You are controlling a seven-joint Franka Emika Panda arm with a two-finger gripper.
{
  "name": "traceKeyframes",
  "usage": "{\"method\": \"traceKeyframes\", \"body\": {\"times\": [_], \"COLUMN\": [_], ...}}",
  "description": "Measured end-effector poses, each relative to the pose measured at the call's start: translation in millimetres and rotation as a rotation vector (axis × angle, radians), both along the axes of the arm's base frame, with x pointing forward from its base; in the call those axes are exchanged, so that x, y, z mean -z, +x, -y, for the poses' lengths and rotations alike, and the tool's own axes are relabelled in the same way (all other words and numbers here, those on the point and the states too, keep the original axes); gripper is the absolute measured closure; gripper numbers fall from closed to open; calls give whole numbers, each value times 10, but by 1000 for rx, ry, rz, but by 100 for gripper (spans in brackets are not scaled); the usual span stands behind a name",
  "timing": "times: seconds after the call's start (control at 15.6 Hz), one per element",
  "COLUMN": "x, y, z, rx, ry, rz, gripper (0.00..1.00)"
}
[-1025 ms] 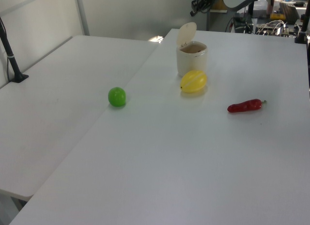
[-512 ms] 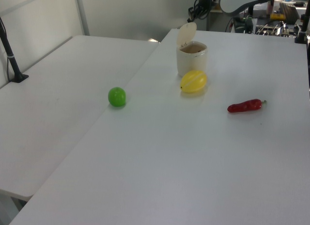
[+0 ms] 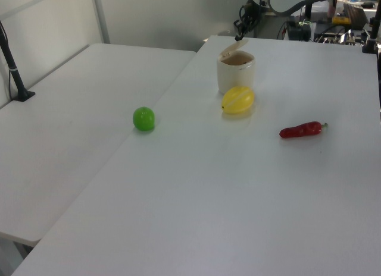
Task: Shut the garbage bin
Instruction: 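Push the raised lid down with the gripper to shut the bin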
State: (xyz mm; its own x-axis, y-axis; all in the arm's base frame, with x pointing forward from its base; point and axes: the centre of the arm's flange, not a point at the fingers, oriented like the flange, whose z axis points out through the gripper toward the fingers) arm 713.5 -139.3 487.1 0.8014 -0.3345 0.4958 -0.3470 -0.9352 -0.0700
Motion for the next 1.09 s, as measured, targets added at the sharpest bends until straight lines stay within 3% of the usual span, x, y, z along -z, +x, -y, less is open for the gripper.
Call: {"method": "traceKeyframes", "body": {"times": [0.19, 1.09], "x": [66, 473], "y": [-5, 0], "z": [-122, -154], "rx": [-15, -19], "ry": [10, 22], "rz": [-51, -126], "gripper": [99, 99]}}
